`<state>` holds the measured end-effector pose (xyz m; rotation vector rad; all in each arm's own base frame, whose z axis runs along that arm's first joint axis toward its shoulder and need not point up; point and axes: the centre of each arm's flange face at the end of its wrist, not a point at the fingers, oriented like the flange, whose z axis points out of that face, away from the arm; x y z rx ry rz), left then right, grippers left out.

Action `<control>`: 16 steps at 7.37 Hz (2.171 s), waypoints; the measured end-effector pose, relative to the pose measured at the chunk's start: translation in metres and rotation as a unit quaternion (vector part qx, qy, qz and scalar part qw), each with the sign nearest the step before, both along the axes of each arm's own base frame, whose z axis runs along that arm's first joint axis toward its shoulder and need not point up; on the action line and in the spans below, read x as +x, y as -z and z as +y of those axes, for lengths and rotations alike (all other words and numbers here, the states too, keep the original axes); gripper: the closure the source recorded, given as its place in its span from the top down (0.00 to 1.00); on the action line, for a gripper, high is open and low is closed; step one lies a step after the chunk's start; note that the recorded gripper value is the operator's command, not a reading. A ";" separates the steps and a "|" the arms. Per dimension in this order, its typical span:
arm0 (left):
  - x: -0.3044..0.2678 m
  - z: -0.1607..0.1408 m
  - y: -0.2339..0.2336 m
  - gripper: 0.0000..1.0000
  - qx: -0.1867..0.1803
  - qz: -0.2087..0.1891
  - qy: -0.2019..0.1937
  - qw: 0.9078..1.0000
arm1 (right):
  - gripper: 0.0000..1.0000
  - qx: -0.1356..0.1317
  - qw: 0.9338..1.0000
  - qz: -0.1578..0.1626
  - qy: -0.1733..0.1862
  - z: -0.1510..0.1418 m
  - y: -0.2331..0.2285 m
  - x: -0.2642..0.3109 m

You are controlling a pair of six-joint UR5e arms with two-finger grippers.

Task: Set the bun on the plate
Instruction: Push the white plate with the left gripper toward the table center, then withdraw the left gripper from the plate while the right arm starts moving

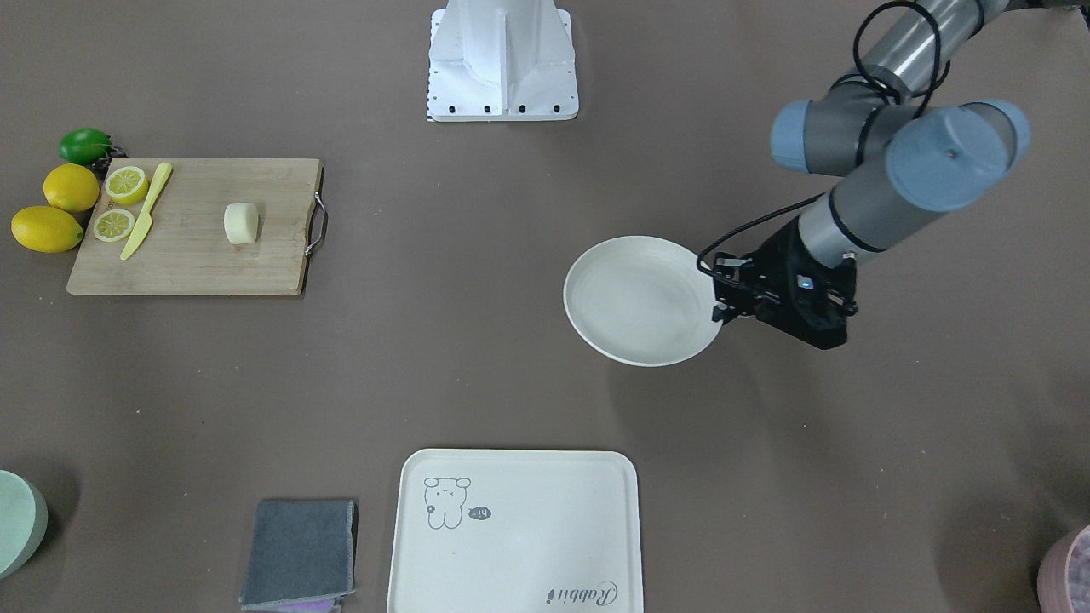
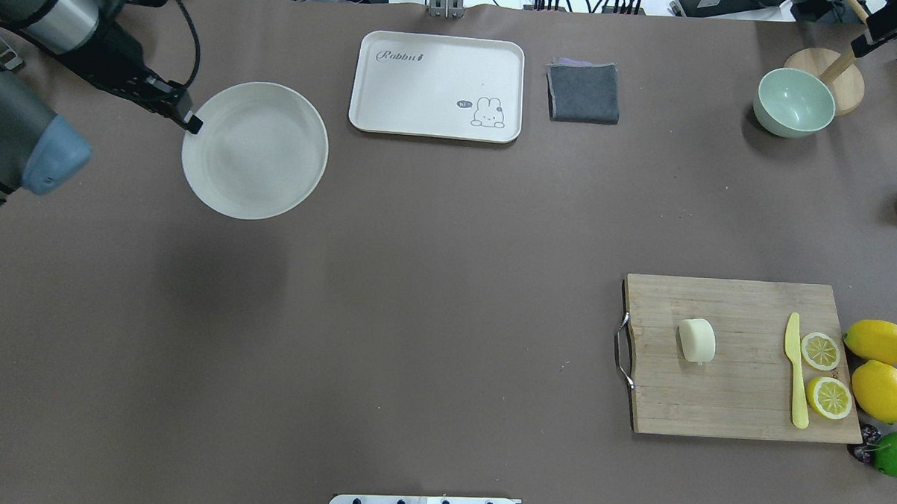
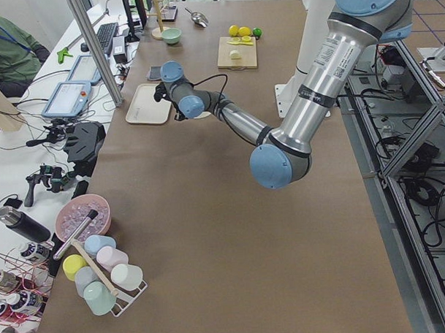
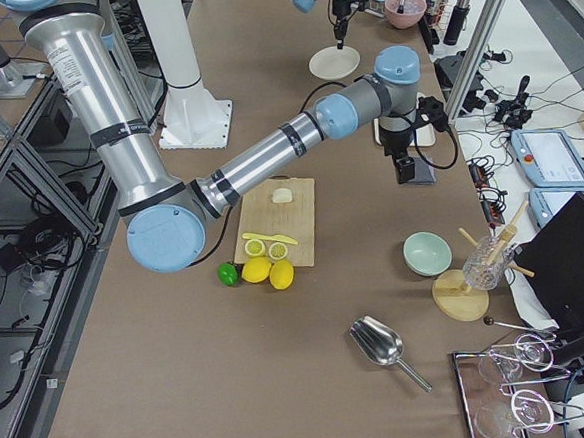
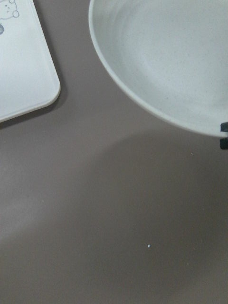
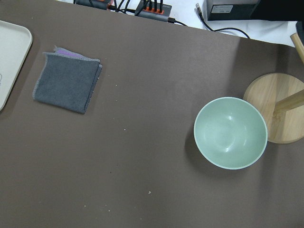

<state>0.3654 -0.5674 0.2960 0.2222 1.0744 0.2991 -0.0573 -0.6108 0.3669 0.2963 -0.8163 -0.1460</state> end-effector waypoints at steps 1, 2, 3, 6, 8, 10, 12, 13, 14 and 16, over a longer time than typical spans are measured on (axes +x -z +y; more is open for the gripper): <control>0.033 0.018 0.013 0.00 -0.003 -0.001 0.004 1.000 | 1.00 0.002 1.000 0.000 0.001 -0.001 0.002 -0.002; 0.065 0.037 0.020 0.00 -0.003 -0.002 0.007 1.000 | 1.00 0.003 1.000 0.000 0.002 -0.001 0.003 -0.003; 0.094 0.059 0.023 0.00 -0.002 -0.001 0.009 1.000 | 1.00 0.004 1.000 0.000 0.003 -0.001 0.004 -0.004; 0.146 0.106 0.027 0.00 -0.016 0.009 0.007 1.000 | 1.00 0.003 1.000 0.000 0.003 0.001 0.001 -0.004; 0.168 0.130 0.031 0.96 -0.019 0.011 0.009 1.000 | 1.00 -0.001 1.000 0.001 0.003 -0.001 -0.002 -0.004; 0.170 0.135 0.034 0.97 -0.015 0.018 0.009 1.000 | 1.00 -0.006 1.000 0.000 0.002 -0.001 -0.006 -0.004; 0.151 0.122 0.046 0.97 -0.008 0.030 0.024 0.999 | 1.00 -0.028 0.999 -0.009 -0.016 0.001 -0.005 -0.005; 0.128 0.102 0.050 0.97 -0.004 0.034 0.042 0.999 | 1.00 -0.040 0.999 -0.016 -0.023 0.002 -0.003 -0.007; 0.095 0.076 0.052 0.97 -0.002 0.039 0.061 0.997 | 1.00 -0.046 0.998 -0.024 -0.020 0.002 -0.001 -0.013; -0.002 0.008 0.031 0.97 0.027 0.031 0.071 0.997 | 1.00 -0.056 0.998 -0.039 0.000 0.005 0.001 -0.034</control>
